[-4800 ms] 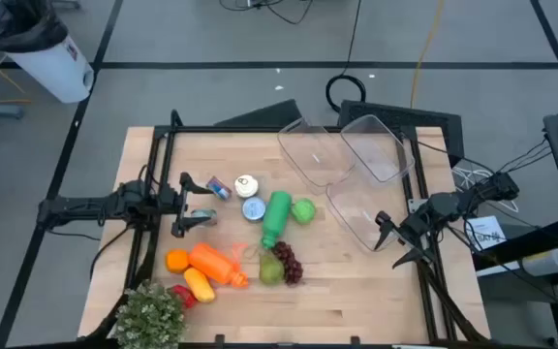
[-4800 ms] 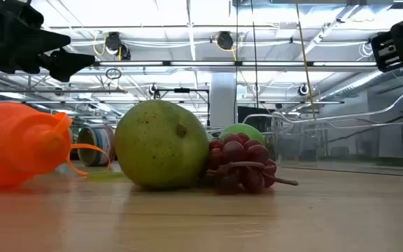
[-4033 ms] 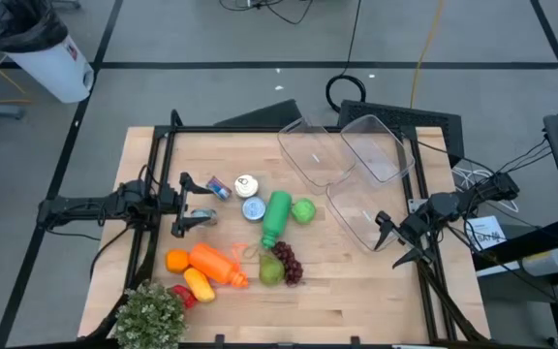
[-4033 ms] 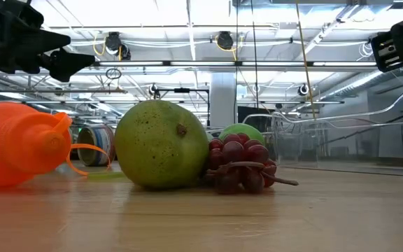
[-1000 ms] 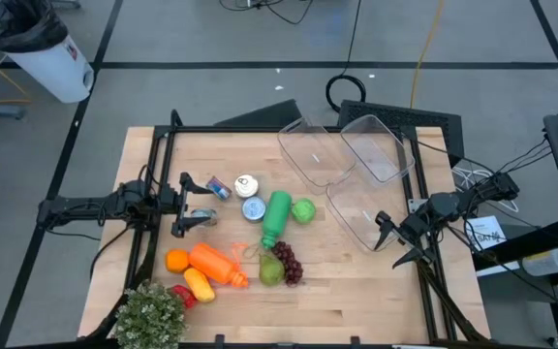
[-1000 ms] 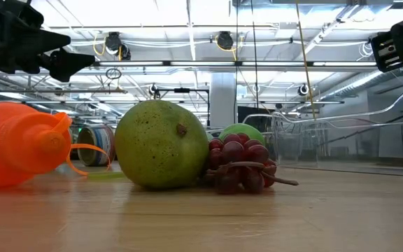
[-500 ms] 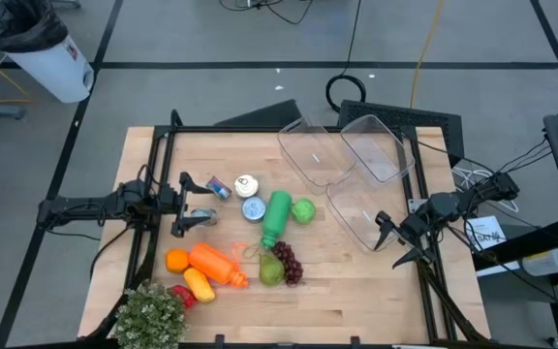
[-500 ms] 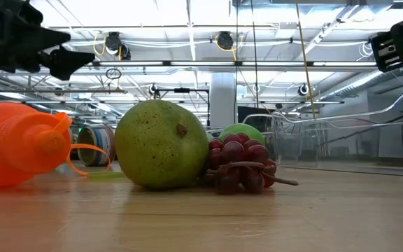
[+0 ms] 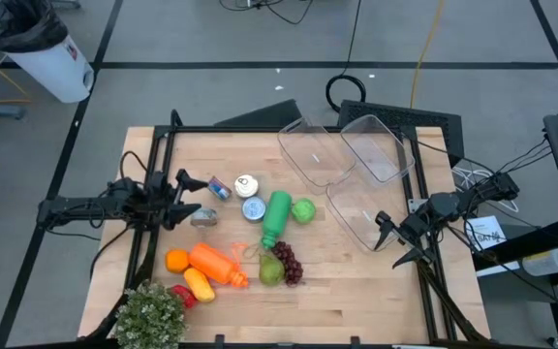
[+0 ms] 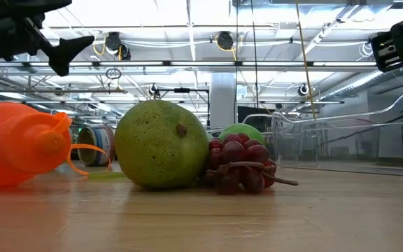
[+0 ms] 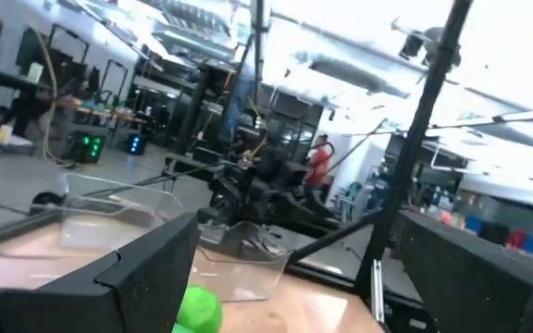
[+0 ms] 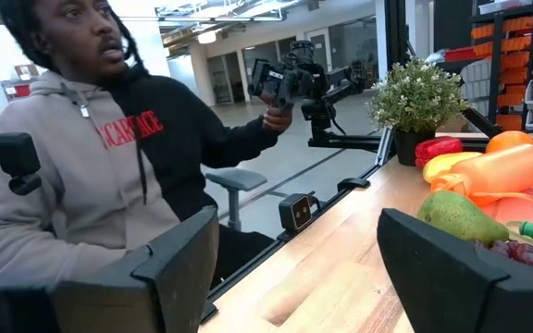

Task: Pick & Place Food Item
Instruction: Put the left green tuna can into the bottom transparent bin

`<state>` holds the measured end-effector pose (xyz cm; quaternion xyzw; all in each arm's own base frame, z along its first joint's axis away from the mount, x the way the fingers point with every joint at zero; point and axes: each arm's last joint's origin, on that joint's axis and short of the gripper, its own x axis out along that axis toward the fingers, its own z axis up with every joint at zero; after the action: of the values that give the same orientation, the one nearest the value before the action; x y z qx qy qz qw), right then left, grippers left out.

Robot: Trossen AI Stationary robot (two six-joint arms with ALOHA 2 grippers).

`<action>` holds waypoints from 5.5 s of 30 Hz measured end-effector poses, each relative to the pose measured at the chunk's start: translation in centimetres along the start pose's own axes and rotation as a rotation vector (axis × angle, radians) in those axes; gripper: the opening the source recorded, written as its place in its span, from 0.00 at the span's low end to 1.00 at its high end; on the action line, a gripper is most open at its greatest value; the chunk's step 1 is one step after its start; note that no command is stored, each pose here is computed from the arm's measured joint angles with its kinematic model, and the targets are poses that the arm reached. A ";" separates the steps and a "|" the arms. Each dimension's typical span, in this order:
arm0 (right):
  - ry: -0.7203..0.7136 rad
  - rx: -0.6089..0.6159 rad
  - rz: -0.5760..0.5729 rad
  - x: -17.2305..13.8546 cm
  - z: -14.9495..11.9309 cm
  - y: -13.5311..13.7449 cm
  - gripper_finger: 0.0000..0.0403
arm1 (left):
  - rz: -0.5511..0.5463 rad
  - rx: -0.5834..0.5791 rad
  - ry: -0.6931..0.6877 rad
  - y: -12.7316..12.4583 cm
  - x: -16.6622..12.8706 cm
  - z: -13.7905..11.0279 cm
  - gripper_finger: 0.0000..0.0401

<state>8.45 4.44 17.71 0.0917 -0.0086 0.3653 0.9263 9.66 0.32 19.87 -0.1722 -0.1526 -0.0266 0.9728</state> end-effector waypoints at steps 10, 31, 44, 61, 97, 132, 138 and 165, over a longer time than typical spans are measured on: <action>0.000 0.000 0.000 0.0 0.0 0.0 0.69 | 0.150 0.019 0.462 -1.7 1.9 4.5 0.91; 0.000 0.000 0.000 0.0 0.0 0.0 0.69 | 0.498 0.046 1.249 0.4 5.0 -0.5 0.91; 0.000 0.000 0.000 0.0 0.0 0.0 0.69 | 0.538 0.036 1.451 0.8 5.7 -3.6 0.89; 0.000 0.000 0.000 0.0 0.0 0.0 0.69 | 0.465 0.039 1.388 0.8 6.8 -3.9 0.34; -0.157 -0.207 -0.024 -0.1 1.5 0.2 0.69 | -0.222 0.422 0.210 1.8 18.6 -2.2 0.34; -0.328 -0.246 -0.759 -0.4 3.0 -1.7 0.69 | -0.310 0.455 0.252 3.9 31.0 -5.6 0.33; -0.163 -0.195 -0.936 0.8 1.5 -2.9 0.69 | -0.290 0.490 0.323 3.8 33.4 -6.6 0.35; 0.022 -0.275 -0.927 5.2 2.6 -4.8 0.61 | -0.214 0.451 0.350 6.3 33.7 -6.4 0.33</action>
<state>15.62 4.08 19.88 -0.0414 -0.0051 -0.0895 0.9951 44.27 4.10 22.37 0.0726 -0.0021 -0.1235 0.9897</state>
